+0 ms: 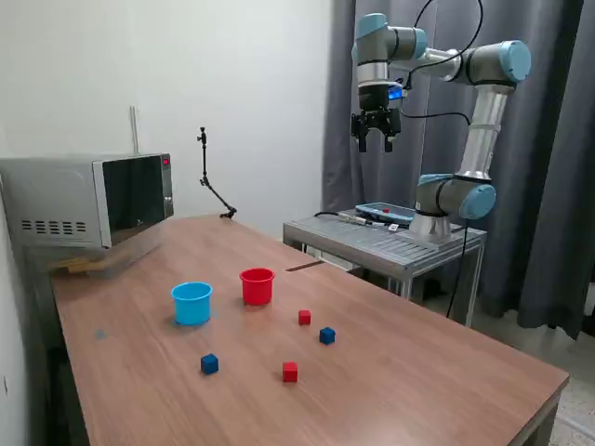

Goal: Place red objects in the red bin, and blue objects in the blue bin.

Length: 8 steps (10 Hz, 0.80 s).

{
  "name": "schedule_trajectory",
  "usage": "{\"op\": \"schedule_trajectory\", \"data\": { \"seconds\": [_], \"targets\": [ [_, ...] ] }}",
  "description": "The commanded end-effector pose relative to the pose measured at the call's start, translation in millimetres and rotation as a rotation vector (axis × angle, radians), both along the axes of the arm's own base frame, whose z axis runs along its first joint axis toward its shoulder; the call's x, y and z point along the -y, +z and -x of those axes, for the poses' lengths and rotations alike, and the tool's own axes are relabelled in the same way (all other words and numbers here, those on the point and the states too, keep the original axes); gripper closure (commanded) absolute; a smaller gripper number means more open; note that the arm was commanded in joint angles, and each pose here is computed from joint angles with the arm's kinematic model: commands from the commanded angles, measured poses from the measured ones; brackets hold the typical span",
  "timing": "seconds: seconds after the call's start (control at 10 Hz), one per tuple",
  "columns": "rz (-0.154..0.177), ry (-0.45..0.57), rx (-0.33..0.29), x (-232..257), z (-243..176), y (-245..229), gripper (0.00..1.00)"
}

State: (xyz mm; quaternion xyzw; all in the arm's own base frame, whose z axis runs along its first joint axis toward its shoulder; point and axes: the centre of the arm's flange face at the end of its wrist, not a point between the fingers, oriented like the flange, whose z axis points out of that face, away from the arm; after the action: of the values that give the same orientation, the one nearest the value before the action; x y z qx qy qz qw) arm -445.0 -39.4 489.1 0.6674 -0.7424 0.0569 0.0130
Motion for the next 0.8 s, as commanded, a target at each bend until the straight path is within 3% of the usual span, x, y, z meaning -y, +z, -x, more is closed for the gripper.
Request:
{"op": "schedule_trajectory", "data": {
  "seconds": [0.0,0.7],
  "targets": [
    [0.065,0.084,-0.289,35.8,61.7,16.7,0.0],
    [0.076,-0.006,-0.26,34.6,67.8,11.9,0.0]
  ]
}}
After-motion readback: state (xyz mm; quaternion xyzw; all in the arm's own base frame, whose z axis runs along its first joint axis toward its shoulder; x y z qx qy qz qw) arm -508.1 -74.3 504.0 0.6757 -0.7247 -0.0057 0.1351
